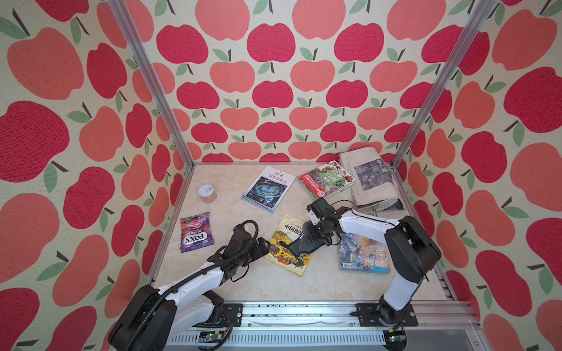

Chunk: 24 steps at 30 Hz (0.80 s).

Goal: Wipe the cover of the book
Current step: Move the book to the center of the board.

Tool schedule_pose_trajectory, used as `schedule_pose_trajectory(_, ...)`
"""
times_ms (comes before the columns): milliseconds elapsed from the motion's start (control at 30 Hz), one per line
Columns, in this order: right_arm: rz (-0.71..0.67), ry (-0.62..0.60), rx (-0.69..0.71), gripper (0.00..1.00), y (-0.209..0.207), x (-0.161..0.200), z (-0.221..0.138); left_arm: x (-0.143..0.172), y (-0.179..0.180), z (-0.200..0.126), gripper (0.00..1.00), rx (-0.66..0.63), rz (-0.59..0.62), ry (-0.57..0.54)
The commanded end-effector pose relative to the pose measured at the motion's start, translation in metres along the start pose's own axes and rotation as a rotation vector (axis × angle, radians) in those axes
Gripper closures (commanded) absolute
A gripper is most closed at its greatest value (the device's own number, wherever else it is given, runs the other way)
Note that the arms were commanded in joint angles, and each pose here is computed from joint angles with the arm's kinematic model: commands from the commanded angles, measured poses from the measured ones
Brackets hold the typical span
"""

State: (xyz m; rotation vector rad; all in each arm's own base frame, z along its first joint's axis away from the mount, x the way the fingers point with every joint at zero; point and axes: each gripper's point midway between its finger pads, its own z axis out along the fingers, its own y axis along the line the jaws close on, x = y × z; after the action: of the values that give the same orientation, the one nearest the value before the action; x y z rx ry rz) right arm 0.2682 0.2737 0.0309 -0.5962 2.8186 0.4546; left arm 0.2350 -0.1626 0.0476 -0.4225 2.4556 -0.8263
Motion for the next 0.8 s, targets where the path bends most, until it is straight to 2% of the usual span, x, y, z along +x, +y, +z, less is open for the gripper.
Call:
schedule_pose_trajectory(0, -0.011, 0.059, 0.003, 1.00, -0.004, 0.008, 0.010, 0.007, 0.011, 0.004, 0.01, -0.009, -0.009, 0.010)
schedule_pose_trajectory(233, -0.034, 0.071, -0.033, 0.99, 0.002, -0.003, 0.020, -0.001, -0.012, 0.017, 0.01, 0.107, -0.008, 0.049)
schedule_pose_trajectory(467, -0.039, 0.068, -0.075, 0.99, 0.013, -0.028, 0.030, 0.027, -0.017, 0.032, 0.01, 0.143, -0.038, 0.125)
schedule_pose_trajectory(667, -0.045, 0.053, -0.134, 0.99, 0.040, -0.051, 0.040, 0.054, -0.030, 0.036, 0.01, 0.160, -0.037, 0.164)
schedule_pose_trajectory(767, -0.049, 0.058, -0.161, 0.99, 0.056, -0.055, 0.048, 0.056, -0.029, 0.033, 0.01, 0.155, -0.052, 0.156)
